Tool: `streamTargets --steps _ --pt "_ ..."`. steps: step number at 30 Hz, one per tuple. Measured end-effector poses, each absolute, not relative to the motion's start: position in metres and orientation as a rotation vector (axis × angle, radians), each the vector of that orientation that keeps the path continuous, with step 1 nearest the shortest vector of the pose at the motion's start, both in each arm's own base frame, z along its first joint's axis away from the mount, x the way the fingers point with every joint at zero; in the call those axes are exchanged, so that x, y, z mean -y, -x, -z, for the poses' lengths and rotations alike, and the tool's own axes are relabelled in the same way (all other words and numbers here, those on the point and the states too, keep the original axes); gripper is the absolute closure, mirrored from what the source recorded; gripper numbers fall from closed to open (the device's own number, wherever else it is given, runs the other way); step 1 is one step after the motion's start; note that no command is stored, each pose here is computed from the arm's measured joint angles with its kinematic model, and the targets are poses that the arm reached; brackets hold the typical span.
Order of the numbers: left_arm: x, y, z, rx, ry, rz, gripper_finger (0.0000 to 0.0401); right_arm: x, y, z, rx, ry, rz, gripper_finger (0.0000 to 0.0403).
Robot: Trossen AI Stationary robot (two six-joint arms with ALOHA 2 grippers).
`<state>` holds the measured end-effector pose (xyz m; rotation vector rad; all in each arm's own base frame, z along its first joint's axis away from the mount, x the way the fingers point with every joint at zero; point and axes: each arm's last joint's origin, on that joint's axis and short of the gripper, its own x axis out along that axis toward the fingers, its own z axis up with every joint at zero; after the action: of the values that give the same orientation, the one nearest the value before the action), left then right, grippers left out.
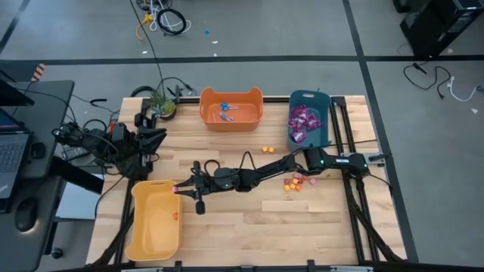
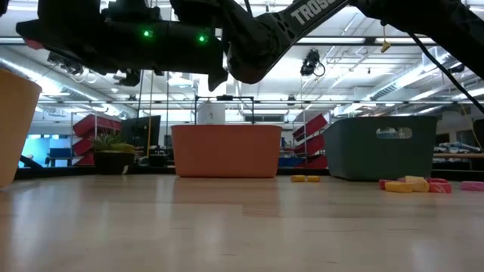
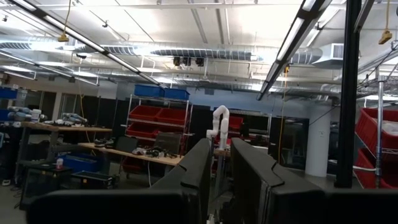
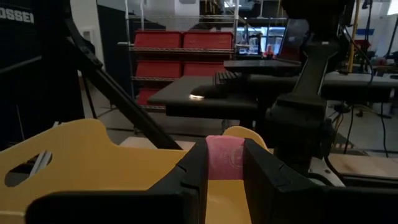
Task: Sort candy
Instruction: Put the left pink candy into the yellow bin
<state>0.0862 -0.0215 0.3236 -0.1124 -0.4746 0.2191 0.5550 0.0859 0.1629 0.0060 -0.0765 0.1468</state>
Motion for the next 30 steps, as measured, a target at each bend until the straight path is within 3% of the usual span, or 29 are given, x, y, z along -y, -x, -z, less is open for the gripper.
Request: streamTargets --steps 30 --pt "0.022 -0.086 -0.323 0.468 0.089 -0.224 0.0334 -0.08 -0.556 -0.156 0.001 -0.125 -0.091 0.0332"
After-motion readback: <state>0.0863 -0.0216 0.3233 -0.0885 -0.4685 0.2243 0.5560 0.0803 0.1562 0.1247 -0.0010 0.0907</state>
